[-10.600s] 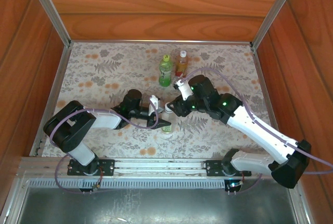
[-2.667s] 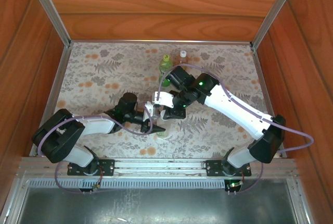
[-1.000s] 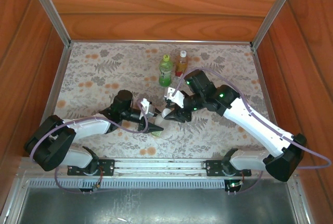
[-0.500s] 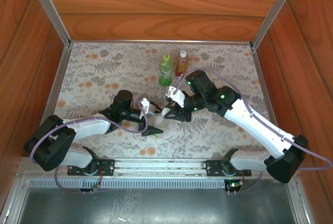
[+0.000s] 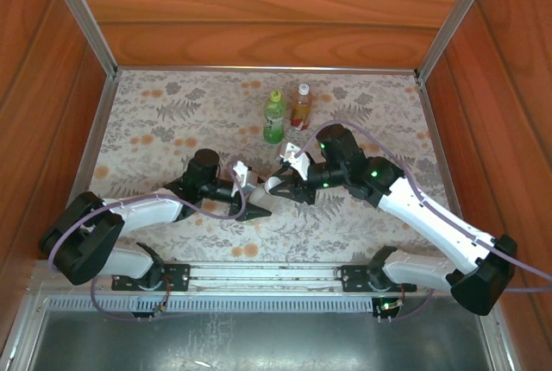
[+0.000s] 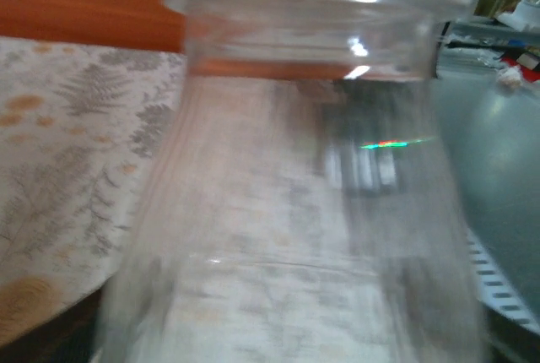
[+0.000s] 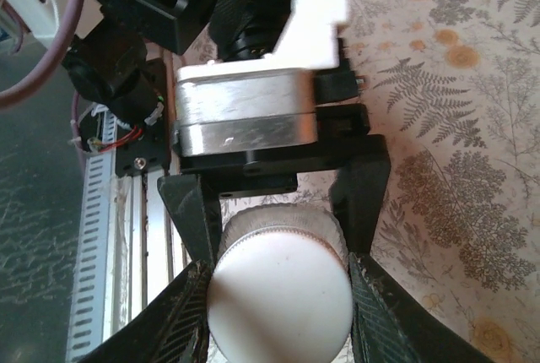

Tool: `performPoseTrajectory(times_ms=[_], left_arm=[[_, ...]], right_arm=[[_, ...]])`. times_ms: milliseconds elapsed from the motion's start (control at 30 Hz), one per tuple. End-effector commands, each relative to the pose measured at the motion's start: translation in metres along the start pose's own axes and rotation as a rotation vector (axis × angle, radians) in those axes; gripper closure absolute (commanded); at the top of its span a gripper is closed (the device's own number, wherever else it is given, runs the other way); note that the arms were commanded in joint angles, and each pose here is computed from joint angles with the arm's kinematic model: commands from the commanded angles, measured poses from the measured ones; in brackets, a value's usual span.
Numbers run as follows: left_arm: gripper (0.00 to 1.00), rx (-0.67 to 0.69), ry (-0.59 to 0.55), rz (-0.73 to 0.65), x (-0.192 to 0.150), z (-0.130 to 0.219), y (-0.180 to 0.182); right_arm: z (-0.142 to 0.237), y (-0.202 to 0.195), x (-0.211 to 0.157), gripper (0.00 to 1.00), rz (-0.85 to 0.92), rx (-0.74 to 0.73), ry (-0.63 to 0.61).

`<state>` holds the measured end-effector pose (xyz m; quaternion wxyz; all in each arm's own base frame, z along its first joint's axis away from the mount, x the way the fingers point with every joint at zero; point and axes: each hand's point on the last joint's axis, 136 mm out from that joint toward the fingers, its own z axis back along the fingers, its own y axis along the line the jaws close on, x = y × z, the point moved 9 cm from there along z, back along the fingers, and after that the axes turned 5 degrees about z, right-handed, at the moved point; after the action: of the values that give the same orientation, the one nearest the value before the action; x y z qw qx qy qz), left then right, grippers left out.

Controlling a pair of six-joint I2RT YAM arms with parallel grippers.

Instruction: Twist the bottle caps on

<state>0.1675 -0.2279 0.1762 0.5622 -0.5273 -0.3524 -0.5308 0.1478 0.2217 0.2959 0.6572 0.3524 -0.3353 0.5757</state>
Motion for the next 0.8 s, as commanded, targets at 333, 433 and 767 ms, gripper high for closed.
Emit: performPoseTrajectory(times_ms=[333,433,767], left_arm=[[0.56,0.403,0.024,-0.115,0.009,0.006,0.026],[0.56,0.489,0.046,-0.161,0.011,0.005,0.032],[0.56,0.528,0.080,-0.194,0.005,0.001,0.030]], right_arm=[[0.002,-0.030,-0.007,0.92,-0.534,-0.371,0.032],[0.000,-0.036,-0.018,0.92,-0.737,-0.498,0.081],[-0.001,-0.032,-0.013,0.73,-0.846,-0.551,0.071]])
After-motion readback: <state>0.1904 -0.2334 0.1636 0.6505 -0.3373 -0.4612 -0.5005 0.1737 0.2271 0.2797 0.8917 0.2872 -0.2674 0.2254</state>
